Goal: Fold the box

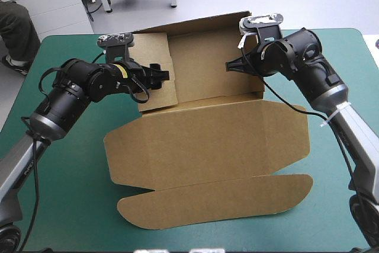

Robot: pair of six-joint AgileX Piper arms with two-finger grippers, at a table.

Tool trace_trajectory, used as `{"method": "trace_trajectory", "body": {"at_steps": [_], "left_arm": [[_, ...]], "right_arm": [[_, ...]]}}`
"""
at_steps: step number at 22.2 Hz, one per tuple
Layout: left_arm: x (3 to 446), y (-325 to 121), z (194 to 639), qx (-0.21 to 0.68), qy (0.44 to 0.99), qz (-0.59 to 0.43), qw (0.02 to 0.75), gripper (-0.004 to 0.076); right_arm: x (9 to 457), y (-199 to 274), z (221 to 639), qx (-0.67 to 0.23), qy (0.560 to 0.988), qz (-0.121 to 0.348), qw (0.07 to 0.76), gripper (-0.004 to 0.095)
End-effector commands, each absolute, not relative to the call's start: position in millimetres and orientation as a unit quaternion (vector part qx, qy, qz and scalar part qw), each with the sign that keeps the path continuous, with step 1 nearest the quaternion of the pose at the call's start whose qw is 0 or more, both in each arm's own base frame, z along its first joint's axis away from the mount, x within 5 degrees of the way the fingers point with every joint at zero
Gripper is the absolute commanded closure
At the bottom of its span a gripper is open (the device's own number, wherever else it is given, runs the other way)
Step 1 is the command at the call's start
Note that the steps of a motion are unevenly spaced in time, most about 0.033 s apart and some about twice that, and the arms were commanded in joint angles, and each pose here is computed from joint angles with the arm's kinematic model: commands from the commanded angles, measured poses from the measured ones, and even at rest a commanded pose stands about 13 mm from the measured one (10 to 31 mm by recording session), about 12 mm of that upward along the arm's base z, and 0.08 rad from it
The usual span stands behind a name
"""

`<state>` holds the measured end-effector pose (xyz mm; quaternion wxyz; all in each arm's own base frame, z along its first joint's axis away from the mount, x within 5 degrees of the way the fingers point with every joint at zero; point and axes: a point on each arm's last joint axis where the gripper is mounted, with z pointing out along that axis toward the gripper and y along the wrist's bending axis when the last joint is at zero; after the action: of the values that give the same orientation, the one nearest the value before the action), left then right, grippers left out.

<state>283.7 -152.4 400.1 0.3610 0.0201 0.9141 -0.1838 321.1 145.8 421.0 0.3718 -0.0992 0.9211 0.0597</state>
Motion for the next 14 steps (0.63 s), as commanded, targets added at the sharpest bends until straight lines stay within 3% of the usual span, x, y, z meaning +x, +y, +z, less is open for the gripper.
{"method": "trace_trajectory", "body": {"at_steps": [1,2,5,7,8,14], "left_arm": [[287.0,-155.9,416.8,0.016,0.889,-0.209,0.408,0.0181],[287.9,-156.4,416.4,0.016,0.888,-0.209,0.409,0.019],[292.9,-156.7,417.3,0.022,0.879,-0.202,0.431,0.0358],[293.4,-155.4,421.2,0.025,0.874,-0.197,0.443,0.0638],[293.7,-154.7,422.1,0.026,0.873,-0.192,0.447,0.0731],[293.8,-153.3,421.3,0.029,0.876,-0.181,0.447,0.0724]], "right_arm": [[308.6,140.1,453.6,-0.089,0.893,0.084,0.434,0.092],[308.6,140.1,453.6,-0.089,0.893,0.084,0.434,0.092],[308.3,140.2,453.3,-0.088,0.894,0.085,0.432,0.0921],[308.0,140.0,452.8,-0.088,0.895,0.084,0.429,0.0921],[307.8,139.8,452.5,-0.088,0.896,0.083,0.427,0.0921],[306.0,138.6,449.9,-0.089,0.904,0.076,0.412,0.0921]]}}
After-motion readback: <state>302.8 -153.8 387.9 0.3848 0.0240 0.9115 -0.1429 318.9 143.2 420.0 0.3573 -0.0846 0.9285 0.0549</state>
